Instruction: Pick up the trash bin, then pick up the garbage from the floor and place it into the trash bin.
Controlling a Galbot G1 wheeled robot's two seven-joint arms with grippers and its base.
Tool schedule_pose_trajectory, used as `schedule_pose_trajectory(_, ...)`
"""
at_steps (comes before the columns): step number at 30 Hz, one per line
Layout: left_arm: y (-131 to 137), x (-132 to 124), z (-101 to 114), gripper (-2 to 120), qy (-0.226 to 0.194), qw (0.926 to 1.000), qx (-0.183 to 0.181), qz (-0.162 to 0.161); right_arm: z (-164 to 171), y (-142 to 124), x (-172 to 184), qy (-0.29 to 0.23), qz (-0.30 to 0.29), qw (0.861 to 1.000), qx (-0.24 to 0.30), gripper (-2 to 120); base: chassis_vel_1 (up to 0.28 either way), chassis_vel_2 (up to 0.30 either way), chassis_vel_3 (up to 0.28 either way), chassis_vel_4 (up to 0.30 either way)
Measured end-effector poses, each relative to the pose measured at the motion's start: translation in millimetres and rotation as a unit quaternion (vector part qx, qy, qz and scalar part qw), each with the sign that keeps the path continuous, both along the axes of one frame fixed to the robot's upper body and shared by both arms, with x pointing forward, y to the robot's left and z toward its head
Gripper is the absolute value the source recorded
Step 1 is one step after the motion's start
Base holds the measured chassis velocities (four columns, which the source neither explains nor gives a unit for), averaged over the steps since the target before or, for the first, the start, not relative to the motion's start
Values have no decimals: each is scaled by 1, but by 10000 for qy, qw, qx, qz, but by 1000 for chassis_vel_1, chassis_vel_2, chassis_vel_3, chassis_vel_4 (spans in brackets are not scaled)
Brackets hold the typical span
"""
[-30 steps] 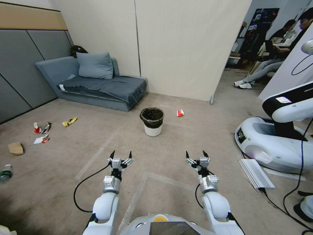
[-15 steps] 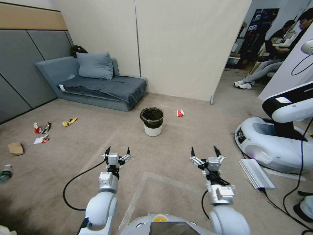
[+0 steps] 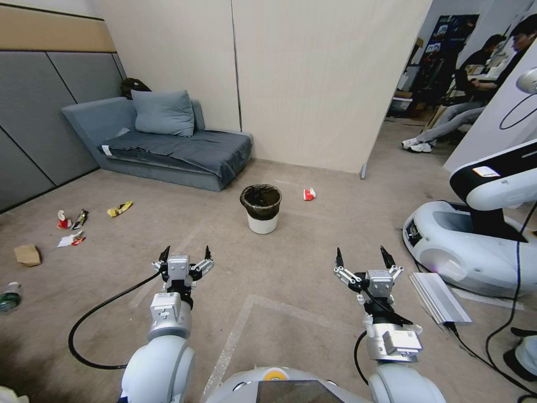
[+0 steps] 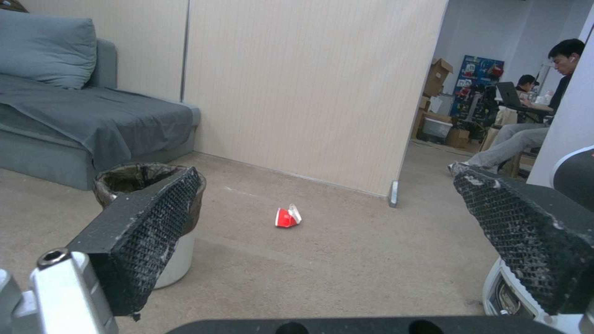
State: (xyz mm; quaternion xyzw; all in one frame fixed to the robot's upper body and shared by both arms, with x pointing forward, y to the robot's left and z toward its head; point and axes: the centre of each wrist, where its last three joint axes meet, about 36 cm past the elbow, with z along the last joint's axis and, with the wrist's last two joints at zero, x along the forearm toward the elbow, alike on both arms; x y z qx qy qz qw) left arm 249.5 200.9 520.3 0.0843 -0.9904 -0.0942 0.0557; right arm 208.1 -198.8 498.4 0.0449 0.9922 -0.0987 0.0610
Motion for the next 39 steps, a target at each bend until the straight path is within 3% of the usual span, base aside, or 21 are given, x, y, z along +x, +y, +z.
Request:
schedule_pose_trajectory(21,-3,0,-5,100,28,9999,117,-64,-3,0,0,-88,144,9999,19,100,-8,11,9,-8)
schedule_pose_trajectory(39,-5,1,-6,100,-7,9999,137,-70,-4,0,0,-72,148,9999,15,100,-210,204,214,-206)
